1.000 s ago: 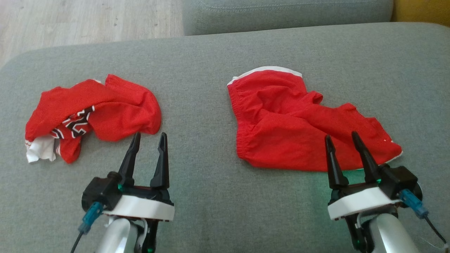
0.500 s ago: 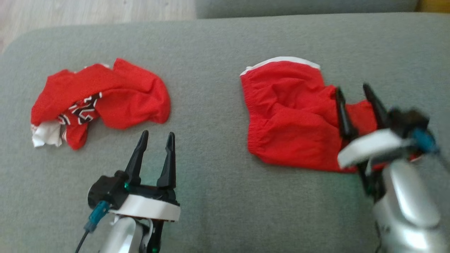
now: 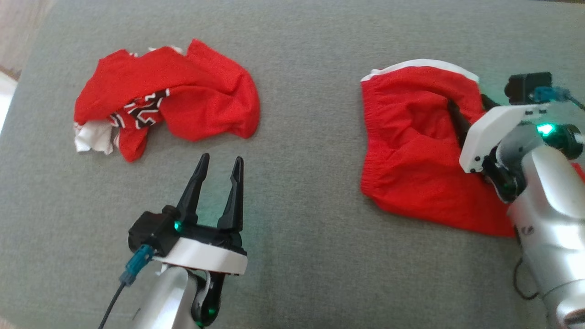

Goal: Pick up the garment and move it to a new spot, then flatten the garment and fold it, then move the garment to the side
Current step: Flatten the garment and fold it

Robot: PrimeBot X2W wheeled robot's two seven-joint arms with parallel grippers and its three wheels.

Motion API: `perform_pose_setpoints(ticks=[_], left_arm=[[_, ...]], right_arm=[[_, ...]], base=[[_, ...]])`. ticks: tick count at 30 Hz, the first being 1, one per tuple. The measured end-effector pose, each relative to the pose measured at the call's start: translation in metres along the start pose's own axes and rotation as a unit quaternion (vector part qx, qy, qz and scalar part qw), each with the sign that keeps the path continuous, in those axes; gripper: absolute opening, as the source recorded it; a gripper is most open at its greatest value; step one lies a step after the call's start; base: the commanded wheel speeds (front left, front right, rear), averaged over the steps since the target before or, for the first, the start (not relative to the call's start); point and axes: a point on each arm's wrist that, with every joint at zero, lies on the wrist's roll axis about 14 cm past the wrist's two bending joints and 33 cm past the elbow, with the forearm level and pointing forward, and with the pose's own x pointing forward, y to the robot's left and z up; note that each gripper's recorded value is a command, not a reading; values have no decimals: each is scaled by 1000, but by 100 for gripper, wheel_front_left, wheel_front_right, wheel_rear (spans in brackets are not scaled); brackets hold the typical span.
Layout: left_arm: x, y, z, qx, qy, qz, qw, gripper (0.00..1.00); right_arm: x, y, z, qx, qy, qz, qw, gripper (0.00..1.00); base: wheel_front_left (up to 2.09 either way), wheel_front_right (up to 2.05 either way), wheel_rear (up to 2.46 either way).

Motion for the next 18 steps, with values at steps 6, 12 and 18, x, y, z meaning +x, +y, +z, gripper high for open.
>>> perform_pose_setpoints(ticks=[6, 12, 18], left_arm=[[0, 8, 1, 3, 0, 11, 1000, 100], [-1, 11, -1, -1, 3, 15, 1000, 100], [1, 13, -2, -3, 5, 18, 1000, 100]], right_arm=[[12, -4, -5, -33, 45, 9, 998, 0], [20, -25, 32, -69, -2, -8, 998, 0], [24, -55, 90, -147, -67, -44, 986, 0]], base=[[0, 0, 0], [0, 0, 0], [0, 0, 0]])
